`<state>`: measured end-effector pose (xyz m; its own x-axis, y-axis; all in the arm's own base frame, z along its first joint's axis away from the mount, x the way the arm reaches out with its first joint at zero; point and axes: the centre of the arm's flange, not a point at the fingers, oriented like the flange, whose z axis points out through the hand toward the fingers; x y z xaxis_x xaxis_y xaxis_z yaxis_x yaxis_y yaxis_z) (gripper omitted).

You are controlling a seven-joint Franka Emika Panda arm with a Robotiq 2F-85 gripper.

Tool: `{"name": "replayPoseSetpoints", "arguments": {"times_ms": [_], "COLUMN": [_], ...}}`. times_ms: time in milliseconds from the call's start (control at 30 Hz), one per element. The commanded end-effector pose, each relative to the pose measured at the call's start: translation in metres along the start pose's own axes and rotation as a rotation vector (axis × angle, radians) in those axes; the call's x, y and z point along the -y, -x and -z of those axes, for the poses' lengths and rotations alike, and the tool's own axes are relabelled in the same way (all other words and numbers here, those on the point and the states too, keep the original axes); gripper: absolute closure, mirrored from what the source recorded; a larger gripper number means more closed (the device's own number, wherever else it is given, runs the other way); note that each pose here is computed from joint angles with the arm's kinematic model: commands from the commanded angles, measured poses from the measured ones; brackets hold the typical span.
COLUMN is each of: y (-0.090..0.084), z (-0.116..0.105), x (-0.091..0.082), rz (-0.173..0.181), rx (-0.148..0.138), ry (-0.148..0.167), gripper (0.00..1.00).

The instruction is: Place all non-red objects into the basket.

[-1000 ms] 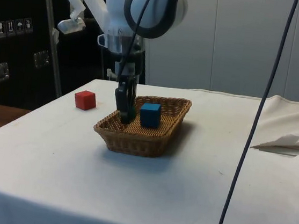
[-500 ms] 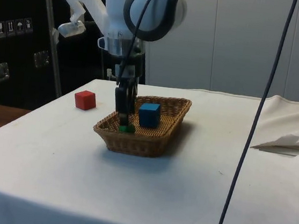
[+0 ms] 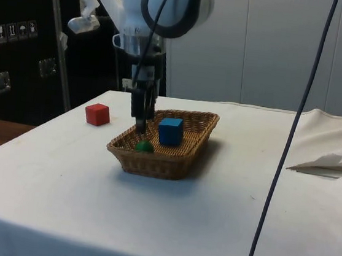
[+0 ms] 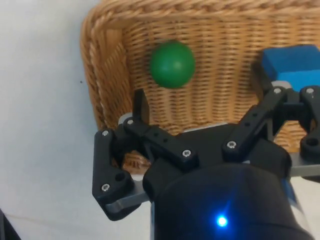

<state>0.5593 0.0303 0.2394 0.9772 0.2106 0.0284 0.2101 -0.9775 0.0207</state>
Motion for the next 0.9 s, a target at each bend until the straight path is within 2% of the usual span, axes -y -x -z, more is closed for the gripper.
{"name": "replayPoseSetpoints", "arguments": {"times_ms": [0,567,633,833,867], "y": [0.001,0.004,0.003,0.005,0.004], "z": [0.007,0.049,0.048,0.064,0.061], "x": [-0.003,-0.030,-0.029,-0.039,-0.038], "rz": [-0.002,-0.054,-0.051,-0.081,-0.075], "rx": [0.001,-0.012,-0.016,-0.025,-0.030], "ry": [-0.005,0.000,-0.003,0.001,-0.002], "gripper": [0.00,0.00,0.00,0.00,0.00]}}
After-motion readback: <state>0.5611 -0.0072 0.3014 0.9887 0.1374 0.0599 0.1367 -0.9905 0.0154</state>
